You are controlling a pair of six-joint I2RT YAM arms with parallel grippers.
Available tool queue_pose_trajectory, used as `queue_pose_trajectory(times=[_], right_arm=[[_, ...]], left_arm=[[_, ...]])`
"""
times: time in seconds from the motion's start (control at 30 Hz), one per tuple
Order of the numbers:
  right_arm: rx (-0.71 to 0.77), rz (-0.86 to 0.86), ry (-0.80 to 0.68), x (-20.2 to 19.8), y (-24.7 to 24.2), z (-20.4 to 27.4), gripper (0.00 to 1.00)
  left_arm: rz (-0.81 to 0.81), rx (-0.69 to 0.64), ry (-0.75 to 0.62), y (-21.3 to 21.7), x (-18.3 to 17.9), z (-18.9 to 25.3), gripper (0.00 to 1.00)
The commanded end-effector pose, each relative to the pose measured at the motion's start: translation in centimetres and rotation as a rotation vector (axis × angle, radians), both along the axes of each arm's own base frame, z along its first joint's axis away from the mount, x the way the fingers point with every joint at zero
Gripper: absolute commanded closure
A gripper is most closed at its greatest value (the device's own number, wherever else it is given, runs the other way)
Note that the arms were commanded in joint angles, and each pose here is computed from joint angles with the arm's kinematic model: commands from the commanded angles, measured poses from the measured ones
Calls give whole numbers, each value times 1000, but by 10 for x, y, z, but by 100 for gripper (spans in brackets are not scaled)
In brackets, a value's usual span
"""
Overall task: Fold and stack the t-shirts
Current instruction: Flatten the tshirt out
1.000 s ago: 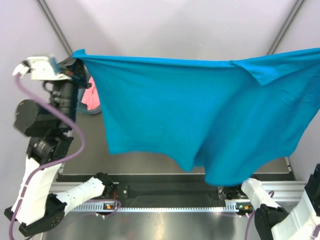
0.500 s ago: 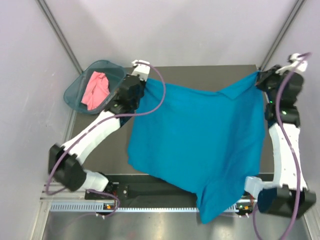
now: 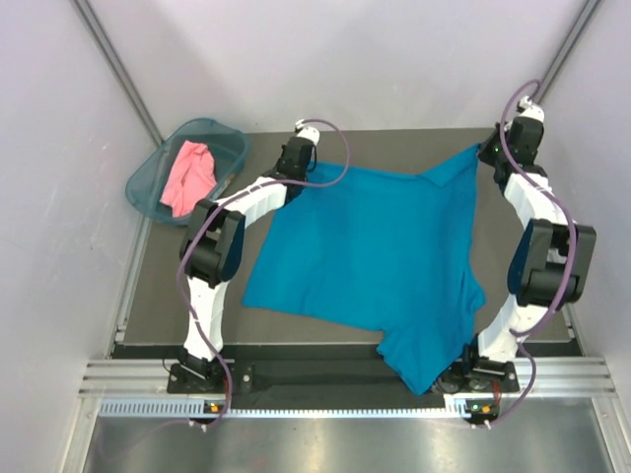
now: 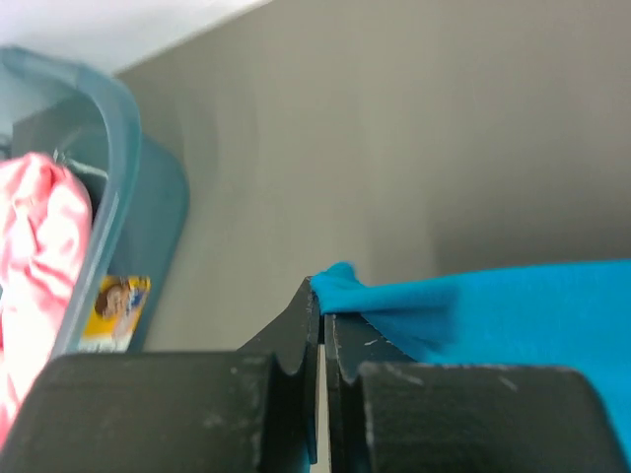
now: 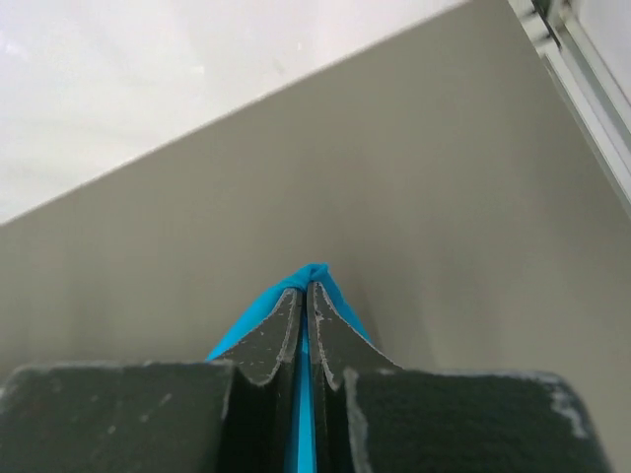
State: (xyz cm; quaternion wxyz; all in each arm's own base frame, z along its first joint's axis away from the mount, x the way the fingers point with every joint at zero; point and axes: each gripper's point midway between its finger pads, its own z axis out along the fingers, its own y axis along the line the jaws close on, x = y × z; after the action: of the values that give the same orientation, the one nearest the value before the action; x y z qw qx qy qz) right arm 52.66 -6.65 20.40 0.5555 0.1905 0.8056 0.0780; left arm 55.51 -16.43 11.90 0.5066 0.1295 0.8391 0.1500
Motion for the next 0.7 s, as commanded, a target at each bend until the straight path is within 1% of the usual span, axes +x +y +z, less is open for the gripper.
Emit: queue_pose_trajectory(times=[0.0,0.03,0.07,0.1,0.13,0.33,0.5,0.67], right_arm=[[-40,8,-170,43,-12,57,100],[-36,11,-162,49,-12,53,100],[-23,13,-118,55,-13,35,100],[-24,17,-137,63,-13,47,100],[-22,27,-107,69,-9,34,100],[-20,52,-47,84,3,29,100],[-10,90,-18,84,22,31,100],[15,87,32,66,35,31,100]], left_arm=[[75,-31,-122,17,34,44,100],[89,-27,-111,21,39,34,100],[108,-26,-111,29,43,33,100],[112,-32,-122,30,48,37,100],[123,-30,-114,36,52,31,100],[151,-25,-98,57,61,18,100],[132,-14,-81,58,59,13,100],[130,-10,-53,58,55,8,100]])
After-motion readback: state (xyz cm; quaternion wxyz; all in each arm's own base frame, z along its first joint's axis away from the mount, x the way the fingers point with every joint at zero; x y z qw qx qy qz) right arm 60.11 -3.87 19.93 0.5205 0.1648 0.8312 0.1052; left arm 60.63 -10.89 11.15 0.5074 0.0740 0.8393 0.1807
